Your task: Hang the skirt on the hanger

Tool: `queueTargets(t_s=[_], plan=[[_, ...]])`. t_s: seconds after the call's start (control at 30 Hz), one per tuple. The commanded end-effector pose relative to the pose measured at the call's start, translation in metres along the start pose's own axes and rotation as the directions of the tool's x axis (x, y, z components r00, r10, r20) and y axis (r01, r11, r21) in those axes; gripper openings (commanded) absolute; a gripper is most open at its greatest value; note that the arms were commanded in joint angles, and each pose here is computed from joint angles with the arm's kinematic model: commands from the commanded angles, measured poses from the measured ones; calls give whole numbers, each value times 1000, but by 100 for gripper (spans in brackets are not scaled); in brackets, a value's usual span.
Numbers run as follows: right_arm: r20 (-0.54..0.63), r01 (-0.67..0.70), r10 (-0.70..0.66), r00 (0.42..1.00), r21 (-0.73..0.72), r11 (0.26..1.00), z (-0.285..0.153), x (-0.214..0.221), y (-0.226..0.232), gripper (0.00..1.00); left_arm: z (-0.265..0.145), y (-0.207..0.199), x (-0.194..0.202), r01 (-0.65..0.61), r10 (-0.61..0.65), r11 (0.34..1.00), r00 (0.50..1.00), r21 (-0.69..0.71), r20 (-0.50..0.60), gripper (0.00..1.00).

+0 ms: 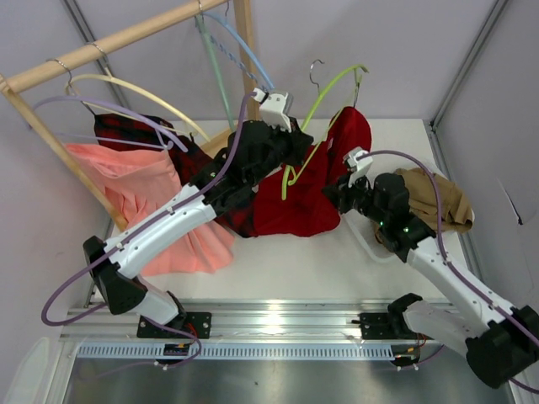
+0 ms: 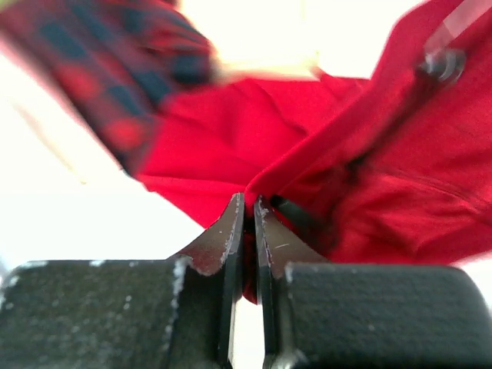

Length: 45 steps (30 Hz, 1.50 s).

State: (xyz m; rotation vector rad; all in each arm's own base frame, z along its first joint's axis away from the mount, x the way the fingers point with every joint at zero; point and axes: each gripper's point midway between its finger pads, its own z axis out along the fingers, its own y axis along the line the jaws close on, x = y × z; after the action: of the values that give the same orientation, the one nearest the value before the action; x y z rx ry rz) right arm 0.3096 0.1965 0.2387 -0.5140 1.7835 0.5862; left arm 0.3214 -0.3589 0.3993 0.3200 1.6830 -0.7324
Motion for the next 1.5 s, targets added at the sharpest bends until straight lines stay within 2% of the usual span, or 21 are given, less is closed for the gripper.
queueTargets(t_s=[0.0,0.07,0.23,0.27,0.4,0.47,0.53,0.6,0.63,0.67,0.7,0.87,1.07,1.2,1.33,1.47], plan=[[165,82,-68,984,-77,994,-18,-34,34,0,-2,2,-62,147,-146,989,974,10,176,0],[168,86,-63,984,-131,988,-25,-30,51,0,-1,0,-67,167,-168,986,966,22,197,0],[74,52,-36,997,-225,973,-31,12,82,0,6,-3,-66,219,-224,974,951,47,211,0],[66,47,-32,997,-232,972,-32,16,86,0,9,-1,-54,237,-239,971,952,37,190,0],[5,28,-27,1000,-260,965,-35,41,98,0,11,-6,-47,263,-275,961,938,84,210,0],[-74,1,-21,997,-251,968,-38,63,100,0,9,-6,-43,264,-280,959,933,98,227,0],[-133,-22,-10,991,-237,971,-43,79,99,3,8,-3,-29,257,-272,962,936,96,221,0],[-140,-52,22,990,-217,975,-49,82,98,10,6,-4,-18,241,-261,964,938,111,228,0],[-123,-61,36,992,-210,976,-50,78,98,16,5,-4,-17,234,-256,965,938,115,233,0],[-108,-88,69,992,-178,980,-51,74,94,32,3,-5,-16,223,-245,968,941,114,234,0],[-81,-103,92,993,-148,984,-55,65,90,39,3,-7,-11,216,-238,969,944,119,226,0],[-20,-165,166,986,35,986,-72,39,59,58,-6,-13,-6,165,-199,974,950,152,241,0],[103,-363,348,932,241,900,-90,-2,10,66,-15,-15,-5,145,-183,975,953,166,243,0],[122,-459,443,888,272,846,-84,-13,-6,69,-19,-18,-5,138,-181,973,954,185,240,0],[164,-501,474,865,230,834,-75,-26,-8,69,-21,-18,-5,131,-174,974,954,185,242,0],[148,-468,444,884,271,841,-63,-19,-18,67,-24,-18,-9,127,-174,974,951,190,255,0]])
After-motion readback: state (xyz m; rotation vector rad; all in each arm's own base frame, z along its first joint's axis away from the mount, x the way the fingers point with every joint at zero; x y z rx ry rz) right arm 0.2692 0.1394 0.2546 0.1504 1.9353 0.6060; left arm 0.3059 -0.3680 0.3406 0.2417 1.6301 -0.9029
